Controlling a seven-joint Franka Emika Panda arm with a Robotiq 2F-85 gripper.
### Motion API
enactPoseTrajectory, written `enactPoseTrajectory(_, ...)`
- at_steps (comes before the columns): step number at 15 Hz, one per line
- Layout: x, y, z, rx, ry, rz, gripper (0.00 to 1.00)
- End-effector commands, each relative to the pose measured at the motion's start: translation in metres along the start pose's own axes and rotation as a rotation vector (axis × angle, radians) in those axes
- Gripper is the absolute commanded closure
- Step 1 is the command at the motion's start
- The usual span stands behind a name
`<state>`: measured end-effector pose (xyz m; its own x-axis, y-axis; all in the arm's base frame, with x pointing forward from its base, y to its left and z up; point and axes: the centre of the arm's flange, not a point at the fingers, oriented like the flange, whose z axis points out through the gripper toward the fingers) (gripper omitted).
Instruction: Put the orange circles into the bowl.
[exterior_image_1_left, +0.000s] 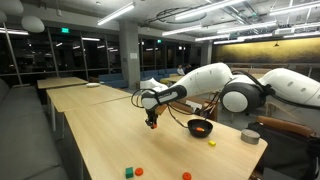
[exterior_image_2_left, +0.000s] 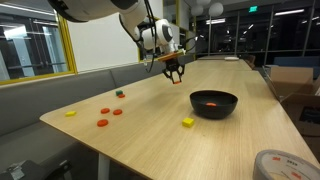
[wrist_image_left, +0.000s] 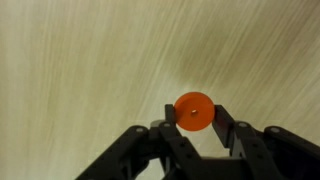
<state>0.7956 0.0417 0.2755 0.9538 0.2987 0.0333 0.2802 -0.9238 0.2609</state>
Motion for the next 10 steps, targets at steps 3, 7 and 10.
enactPoseTrajectory(3, -0.051, 0.044, -0.021, -0.065, -0.159, 0.264, 0.78)
enactPoseTrajectory(7, -0.091, 0.063, -0.018, -0.094, -0.261, 0.466, 0.78)
enactPoseTrajectory(10, -0.123, 0.08, -0.016, -0.127, -0.298, 0.63, 0.78)
